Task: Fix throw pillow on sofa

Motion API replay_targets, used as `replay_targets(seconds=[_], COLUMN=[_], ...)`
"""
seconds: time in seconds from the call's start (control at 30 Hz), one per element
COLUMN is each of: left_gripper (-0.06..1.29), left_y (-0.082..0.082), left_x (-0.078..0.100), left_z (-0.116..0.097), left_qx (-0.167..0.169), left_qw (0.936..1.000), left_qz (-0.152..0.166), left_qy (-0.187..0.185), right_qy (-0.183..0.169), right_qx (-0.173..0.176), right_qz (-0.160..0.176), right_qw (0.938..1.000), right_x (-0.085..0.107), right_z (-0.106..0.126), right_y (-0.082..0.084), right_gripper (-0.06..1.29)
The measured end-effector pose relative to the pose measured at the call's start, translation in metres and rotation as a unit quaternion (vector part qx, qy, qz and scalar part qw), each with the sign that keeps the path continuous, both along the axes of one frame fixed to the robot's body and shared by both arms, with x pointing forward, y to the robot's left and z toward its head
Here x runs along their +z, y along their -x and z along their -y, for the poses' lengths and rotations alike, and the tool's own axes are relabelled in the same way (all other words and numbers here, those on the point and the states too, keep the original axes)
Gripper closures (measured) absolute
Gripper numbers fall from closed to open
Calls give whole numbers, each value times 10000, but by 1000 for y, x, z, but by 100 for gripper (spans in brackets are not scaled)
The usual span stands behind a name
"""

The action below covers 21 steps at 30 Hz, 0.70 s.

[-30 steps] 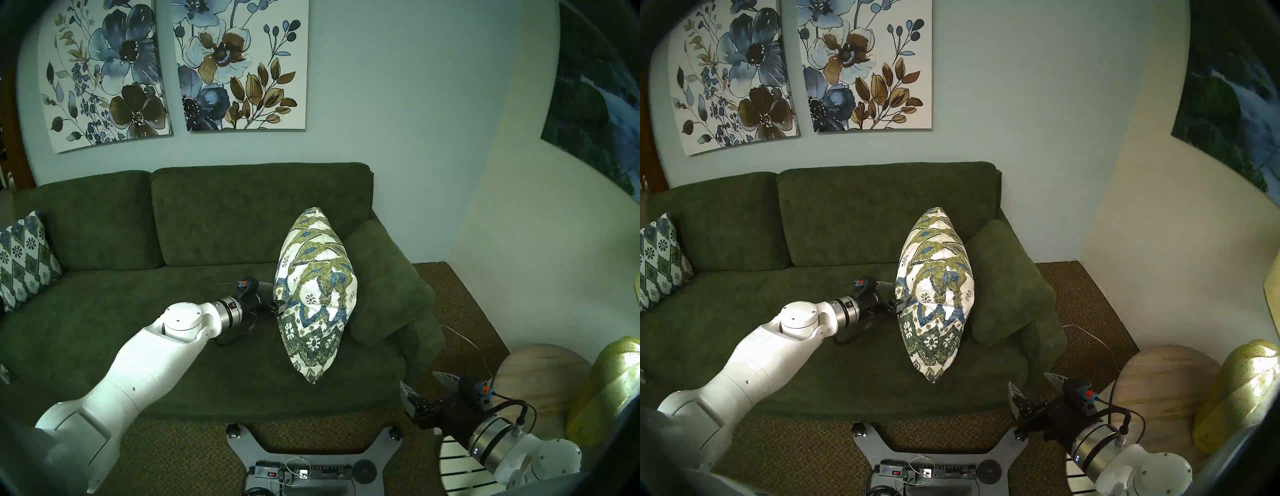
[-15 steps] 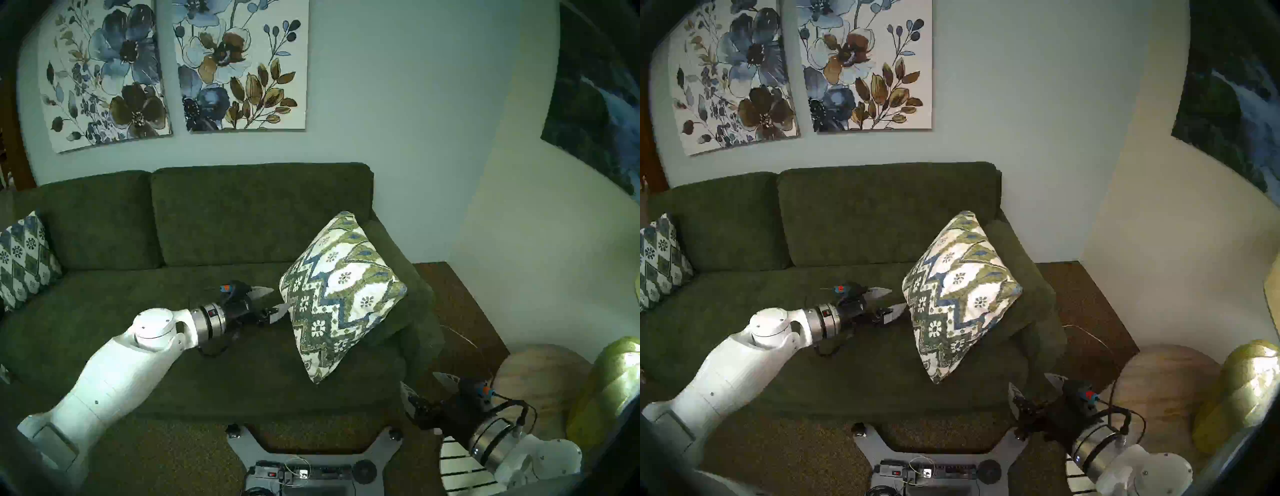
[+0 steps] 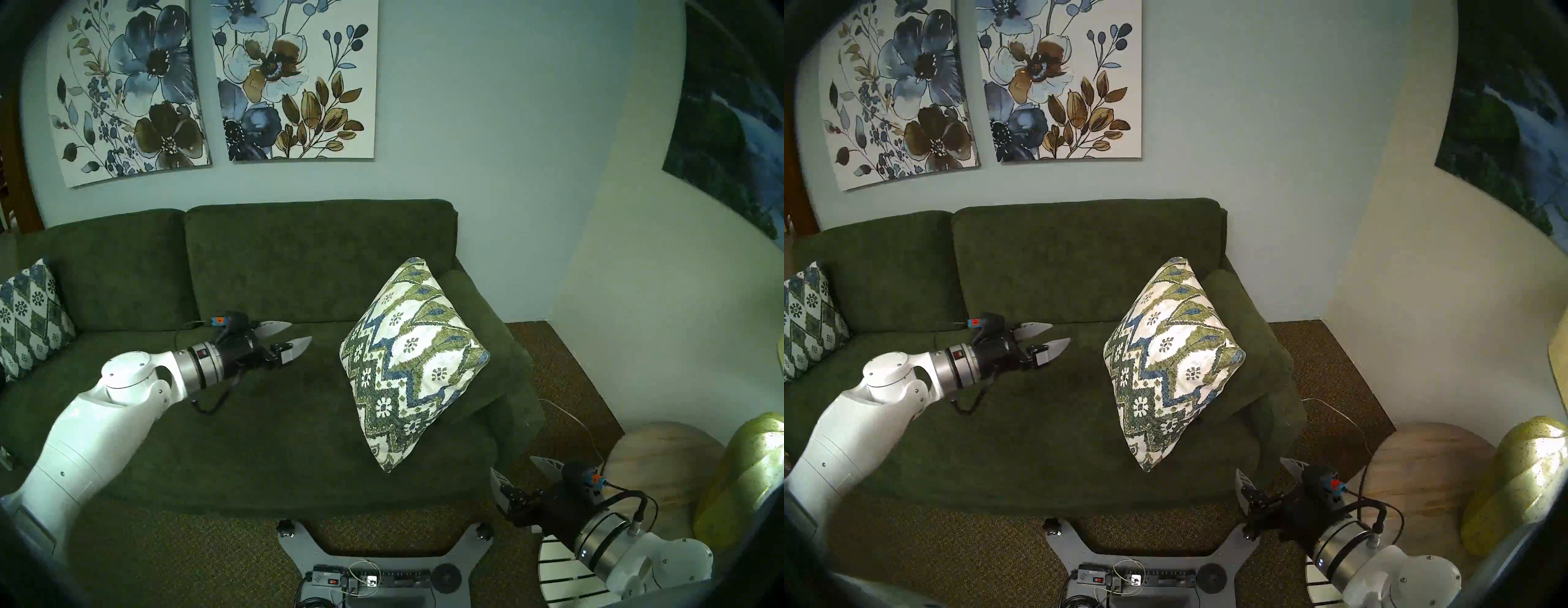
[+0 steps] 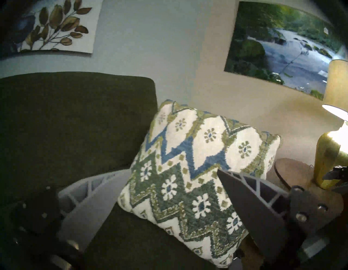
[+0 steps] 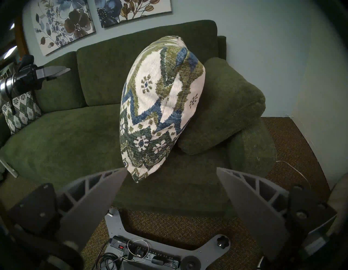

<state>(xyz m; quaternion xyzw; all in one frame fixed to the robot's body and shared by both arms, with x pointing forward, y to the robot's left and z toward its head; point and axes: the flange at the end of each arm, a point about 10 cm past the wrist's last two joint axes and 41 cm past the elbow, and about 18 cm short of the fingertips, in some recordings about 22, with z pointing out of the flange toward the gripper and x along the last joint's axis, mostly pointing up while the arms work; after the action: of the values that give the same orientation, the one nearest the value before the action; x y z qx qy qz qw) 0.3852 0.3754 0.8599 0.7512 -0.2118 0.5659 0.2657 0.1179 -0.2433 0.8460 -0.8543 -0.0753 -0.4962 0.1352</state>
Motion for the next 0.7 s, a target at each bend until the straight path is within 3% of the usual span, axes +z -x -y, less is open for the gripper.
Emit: replay_targets(seconds=[0.17, 0.37, 0.7], left_gripper=[0, 0, 0], left_y=[7, 20, 44], left_x=[10, 23, 34], left_z=[-50, -86, -90], left_qx=[445, 661, 514], left_qw=[9989, 9978, 9975], left_qz=[-39, 57, 378], left_qy=[-107, -22, 299], right_qy=[-2, -2, -1], right_qx=[1, -3, -10], right_qz=[0, -3, -5], right_qw=[10000, 10000, 10000], right_x=[0, 0, 0], right_z=[0, 0, 0], right_y=[0, 0, 0], right_gripper=[-1, -1, -1])
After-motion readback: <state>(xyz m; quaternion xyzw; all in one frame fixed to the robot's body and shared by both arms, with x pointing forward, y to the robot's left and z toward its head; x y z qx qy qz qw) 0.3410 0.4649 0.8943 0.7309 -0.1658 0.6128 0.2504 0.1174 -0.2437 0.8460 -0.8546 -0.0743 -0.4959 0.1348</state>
